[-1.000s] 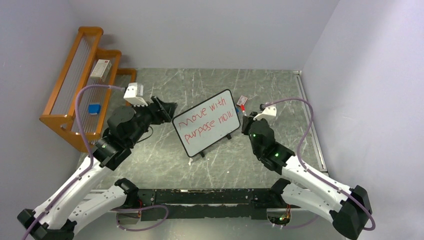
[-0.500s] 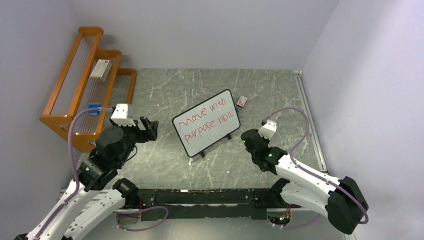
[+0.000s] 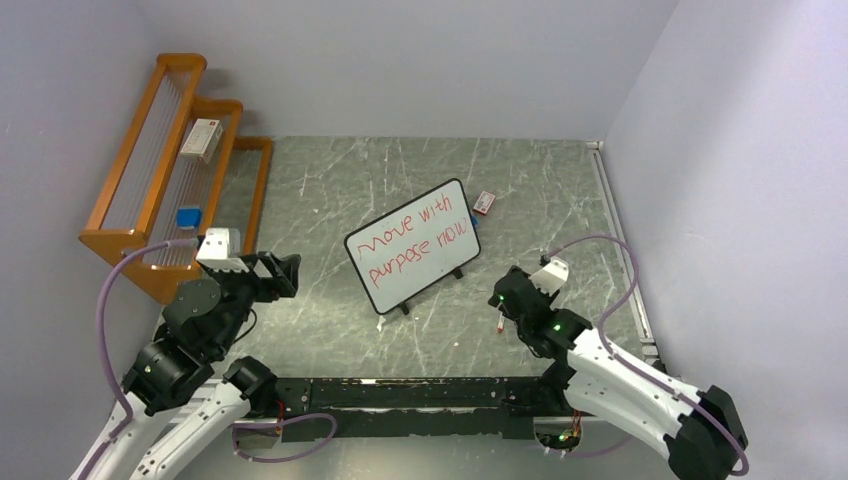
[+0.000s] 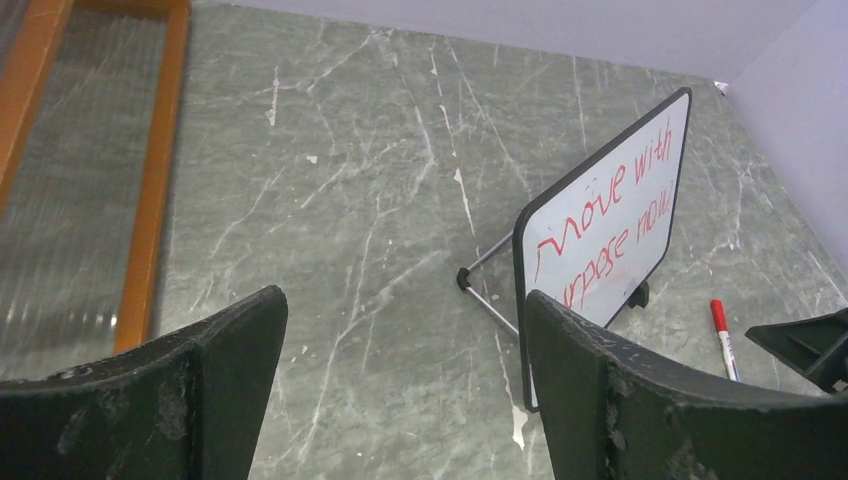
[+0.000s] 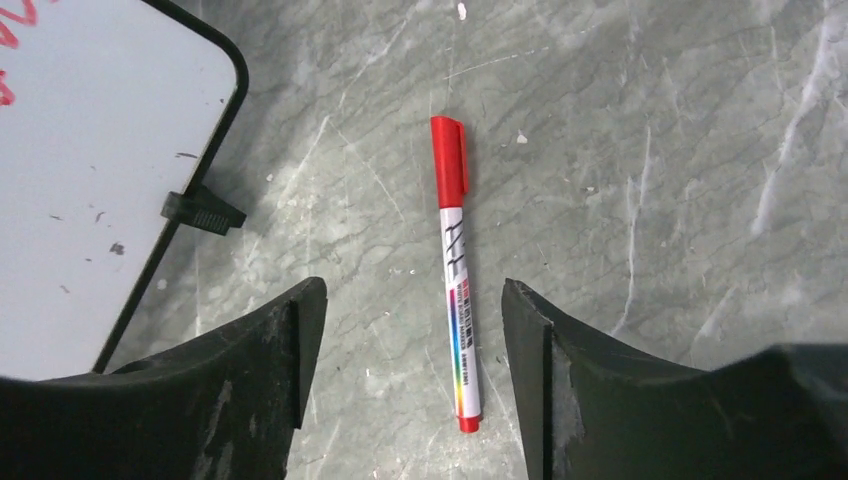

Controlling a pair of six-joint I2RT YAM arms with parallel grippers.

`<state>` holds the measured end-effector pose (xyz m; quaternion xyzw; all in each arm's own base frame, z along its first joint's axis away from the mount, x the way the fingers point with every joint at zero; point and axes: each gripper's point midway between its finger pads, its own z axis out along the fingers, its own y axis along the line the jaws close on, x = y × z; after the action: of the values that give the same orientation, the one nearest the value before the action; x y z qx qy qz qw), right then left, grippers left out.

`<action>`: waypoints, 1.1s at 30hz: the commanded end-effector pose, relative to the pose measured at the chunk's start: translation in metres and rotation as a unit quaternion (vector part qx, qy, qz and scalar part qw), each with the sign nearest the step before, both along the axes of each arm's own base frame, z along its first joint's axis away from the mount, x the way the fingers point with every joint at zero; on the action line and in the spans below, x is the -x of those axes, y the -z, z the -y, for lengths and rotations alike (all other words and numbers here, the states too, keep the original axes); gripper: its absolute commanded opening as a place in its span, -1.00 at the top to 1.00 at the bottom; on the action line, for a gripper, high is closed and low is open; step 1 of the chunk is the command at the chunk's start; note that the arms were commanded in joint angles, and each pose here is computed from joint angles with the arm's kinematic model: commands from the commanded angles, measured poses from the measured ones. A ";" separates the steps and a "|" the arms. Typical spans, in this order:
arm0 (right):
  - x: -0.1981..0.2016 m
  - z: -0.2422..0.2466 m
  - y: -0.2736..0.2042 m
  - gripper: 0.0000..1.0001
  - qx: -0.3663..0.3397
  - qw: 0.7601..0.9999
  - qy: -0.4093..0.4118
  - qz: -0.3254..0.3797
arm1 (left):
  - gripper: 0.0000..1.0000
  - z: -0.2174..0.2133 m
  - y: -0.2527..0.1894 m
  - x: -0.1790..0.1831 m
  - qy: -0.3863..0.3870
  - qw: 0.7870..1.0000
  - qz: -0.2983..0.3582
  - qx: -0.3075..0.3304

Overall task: Write a sentence on the whiteboard
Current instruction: Place the whiteboard marker at the center of the board, then reset both arms

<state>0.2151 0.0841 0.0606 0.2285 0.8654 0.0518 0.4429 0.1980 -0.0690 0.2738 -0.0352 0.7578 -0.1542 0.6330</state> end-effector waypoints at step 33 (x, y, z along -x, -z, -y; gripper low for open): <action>0.047 0.090 -0.260 -1.00 0.058 0.950 -0.041 0.305 | -0.95 -0.093 -0.105 0.073 -0.098 0.981 0.153 0.064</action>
<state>0.1646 -0.0071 0.3228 0.1595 0.6948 0.1064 0.6931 0.1231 0.0166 0.3799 -0.1092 0.6388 -0.1592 0.7448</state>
